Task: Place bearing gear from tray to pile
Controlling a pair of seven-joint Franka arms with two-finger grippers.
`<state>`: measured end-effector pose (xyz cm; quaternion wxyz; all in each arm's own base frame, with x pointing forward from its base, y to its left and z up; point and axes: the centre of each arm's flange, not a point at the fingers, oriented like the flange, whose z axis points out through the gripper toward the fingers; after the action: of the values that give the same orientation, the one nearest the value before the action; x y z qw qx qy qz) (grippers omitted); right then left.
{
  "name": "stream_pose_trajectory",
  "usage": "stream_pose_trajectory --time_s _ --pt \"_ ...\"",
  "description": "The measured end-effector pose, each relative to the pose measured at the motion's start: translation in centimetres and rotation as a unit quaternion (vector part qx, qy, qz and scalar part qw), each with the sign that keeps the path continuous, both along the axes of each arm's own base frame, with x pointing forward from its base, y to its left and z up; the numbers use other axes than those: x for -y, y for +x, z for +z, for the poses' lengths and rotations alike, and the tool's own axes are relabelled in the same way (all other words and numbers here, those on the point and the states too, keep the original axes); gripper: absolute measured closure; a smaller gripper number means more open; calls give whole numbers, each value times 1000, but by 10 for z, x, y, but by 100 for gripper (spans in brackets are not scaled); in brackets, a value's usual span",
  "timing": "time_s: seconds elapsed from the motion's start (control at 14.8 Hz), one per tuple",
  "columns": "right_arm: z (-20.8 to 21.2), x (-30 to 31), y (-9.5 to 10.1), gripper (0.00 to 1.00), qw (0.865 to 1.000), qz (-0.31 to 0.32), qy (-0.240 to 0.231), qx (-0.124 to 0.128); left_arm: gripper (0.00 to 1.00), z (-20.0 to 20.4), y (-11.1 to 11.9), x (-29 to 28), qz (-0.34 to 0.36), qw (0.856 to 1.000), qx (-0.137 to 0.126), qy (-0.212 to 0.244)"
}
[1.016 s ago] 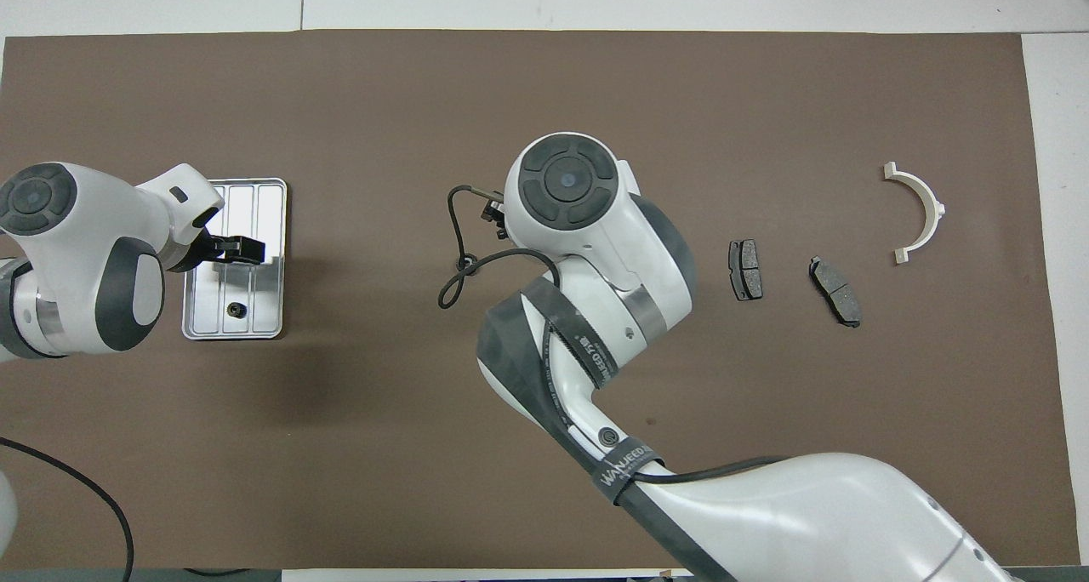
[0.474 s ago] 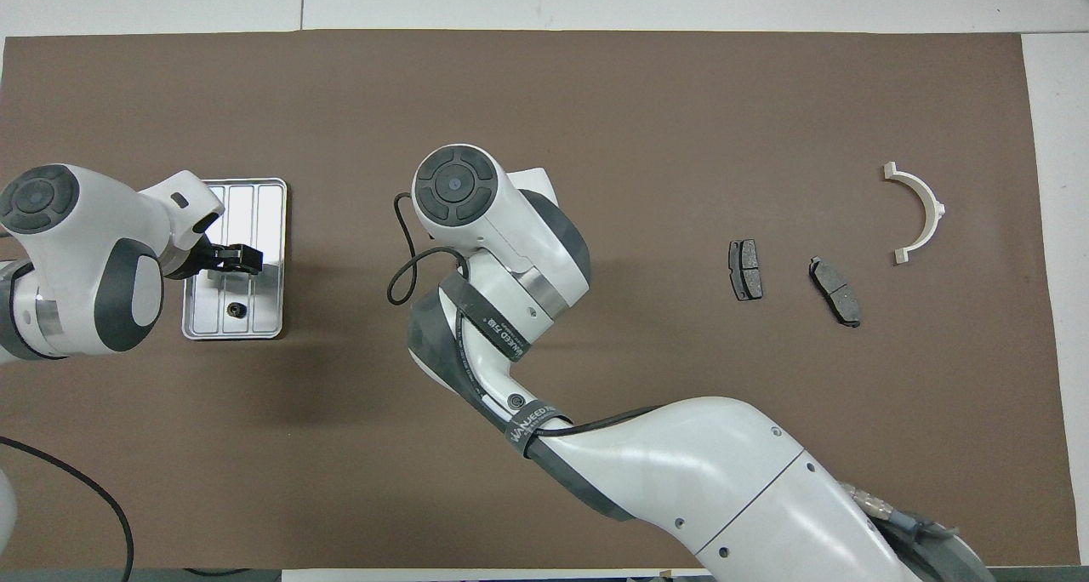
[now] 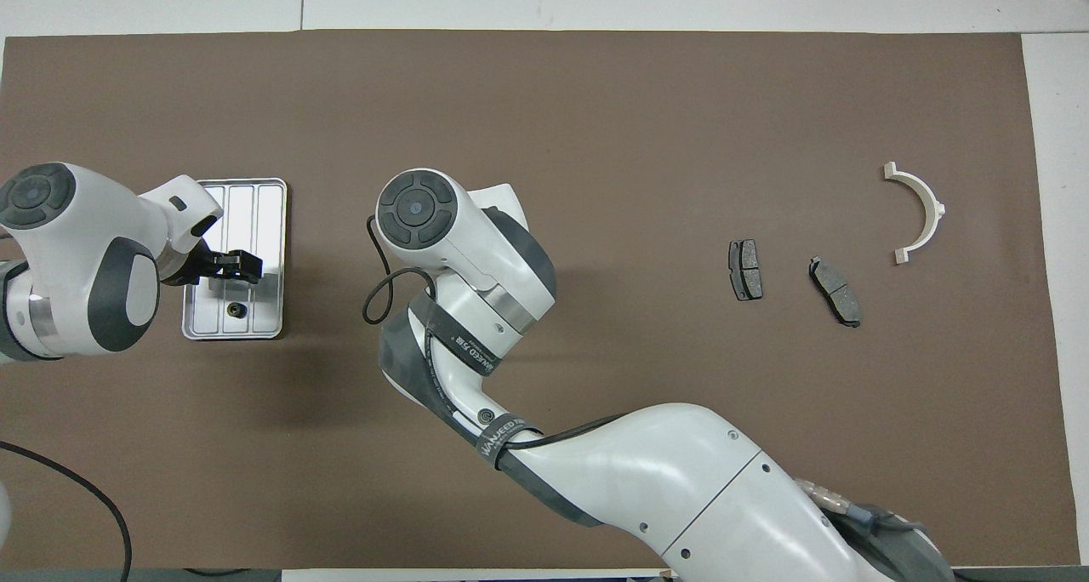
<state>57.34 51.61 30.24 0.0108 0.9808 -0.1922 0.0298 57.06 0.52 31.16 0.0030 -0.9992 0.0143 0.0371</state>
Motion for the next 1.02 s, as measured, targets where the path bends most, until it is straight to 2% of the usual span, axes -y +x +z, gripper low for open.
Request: stream_pose_trajectory --time_s 0.07,0.2,0.27,0.34,0.41,0.47,0.54,0.61,0.81,1.02 --pt "-6 -2 -2 0 1000 4 -5 0 10 1 0 -1 1 1000 0 0" --pt "-15 -7 -6 0 1000 10 -9 -3 20 0 -2 -2 4 1000 -5 -1" --pt "-16 -9 -7 0 1000 12 -9 -3 20 -1 -4 -2 5 1000 -9 -1" --pt "-17 -8 -7 7 1000 12 -9 -3 21 -4 -7 -3 6 1000 -13 -1" --pt "-16 -7 -6 10 1000 11 -9 -3 28 -7 -10 -3 7 1000 -17 -1" --pt "-16 -6 -4 10 1000 10 -7 -1 30 -9 -13 -3 7 1000 -20 -2" --pt "-15 -5 -1 18 1000 9 -4 3 30 -10 -16 -3 8 1000 -22 -2" --pt "-14 -4 1 20 1000 8 -2 5 30 -10 -18 -3 8 1000 -24 -2" --pt "-14 -4 5 20 1000 6 10 14 30 -10 -28 -2 8 1000 -28 -2" --pt "-16 -4 5 21 1000 7 10 13 28 -12 -36 0 8 999 -33 -2"
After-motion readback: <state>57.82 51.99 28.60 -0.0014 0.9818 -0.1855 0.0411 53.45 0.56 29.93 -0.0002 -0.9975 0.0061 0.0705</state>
